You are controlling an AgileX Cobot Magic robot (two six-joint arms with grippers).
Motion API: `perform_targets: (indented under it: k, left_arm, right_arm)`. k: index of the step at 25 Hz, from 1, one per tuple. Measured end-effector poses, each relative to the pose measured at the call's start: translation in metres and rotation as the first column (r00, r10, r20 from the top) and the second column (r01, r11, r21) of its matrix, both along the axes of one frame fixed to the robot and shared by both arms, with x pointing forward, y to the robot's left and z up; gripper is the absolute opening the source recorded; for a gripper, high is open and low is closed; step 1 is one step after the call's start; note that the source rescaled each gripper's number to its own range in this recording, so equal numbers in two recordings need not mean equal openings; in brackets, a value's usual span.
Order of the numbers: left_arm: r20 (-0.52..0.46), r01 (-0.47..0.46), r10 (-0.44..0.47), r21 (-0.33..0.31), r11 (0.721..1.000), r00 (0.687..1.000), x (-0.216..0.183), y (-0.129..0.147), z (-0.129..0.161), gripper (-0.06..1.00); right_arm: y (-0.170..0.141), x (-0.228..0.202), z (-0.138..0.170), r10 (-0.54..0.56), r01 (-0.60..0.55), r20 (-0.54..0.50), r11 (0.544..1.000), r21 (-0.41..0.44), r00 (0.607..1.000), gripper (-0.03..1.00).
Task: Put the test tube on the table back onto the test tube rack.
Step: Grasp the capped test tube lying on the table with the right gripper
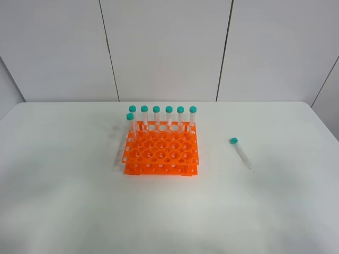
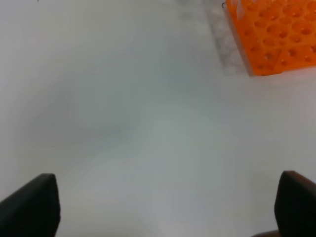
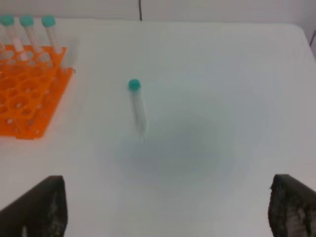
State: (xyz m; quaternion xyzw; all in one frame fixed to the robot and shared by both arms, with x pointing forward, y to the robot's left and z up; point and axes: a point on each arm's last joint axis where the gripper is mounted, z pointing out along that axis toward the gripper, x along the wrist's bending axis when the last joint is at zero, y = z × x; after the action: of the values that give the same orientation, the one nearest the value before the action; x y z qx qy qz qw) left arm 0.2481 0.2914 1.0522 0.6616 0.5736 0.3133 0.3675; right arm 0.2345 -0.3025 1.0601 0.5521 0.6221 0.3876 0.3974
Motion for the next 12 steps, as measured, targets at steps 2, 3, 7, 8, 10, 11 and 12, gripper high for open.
perform_targets:
  k: [2, 3, 7, 8, 10, 11, 12]
  left_arm:
    - [0.000, 0.000, 0.000, 0.000, 1.000, 1.000, 0.000, 0.000, 0.000, 0.94]
    - [0.000, 0.000, 0.000, 0.000, 1.000, 1.000, 0.000, 0.000, 0.000, 0.94]
    - [0.000, 0.000, 0.000, 0.000, 1.000, 1.000, 0.000, 0.000, 0.000, 0.94]
    - [0.000, 0.000, 0.000, 0.000, 1.000, 1.000, 0.000, 0.000, 0.000, 0.94]
    - [0.000, 0.000, 0.000, 0.000, 1.000, 1.000, 0.000, 0.000, 0.000, 0.94]
    - [0.000, 0.000, 0.000, 0.000, 1.000, 1.000, 0.000, 0.000, 0.000, 0.94]
    - [0.000, 0.000, 0.000, 0.000, 1.000, 1.000, 0.000, 0.000, 0.000, 0.94]
  right_arm:
    - [0.000, 0.000, 0.007, 0.002, -0.002, 0.025, 1.000, -0.001, 1.000, 1.00]
    - [0.000, 0.003, 0.012, 0.002, -0.002, 0.028, 1.000, -0.001, 1.000, 1.00]
    - [0.002, 0.026, 0.035, 0.010, -0.010, -0.021, 1.000, -0.020, 1.000, 1.00]
    - [0.003, 0.035, 0.041, 0.013, -0.014, -0.044, 0.999, -0.029, 0.999, 1.00]
    - [0.005, 0.054, 0.054, 0.018, -0.022, -0.091, 0.999, -0.042, 0.996, 1.00]
    - [0.006, 0.065, 0.060, 0.024, -0.030, -0.119, 0.998, -0.051, 0.993, 1.00]
    - [0.008, 0.077, 0.064, 0.031, -0.040, -0.153, 0.998, -0.058, 0.988, 1.00]
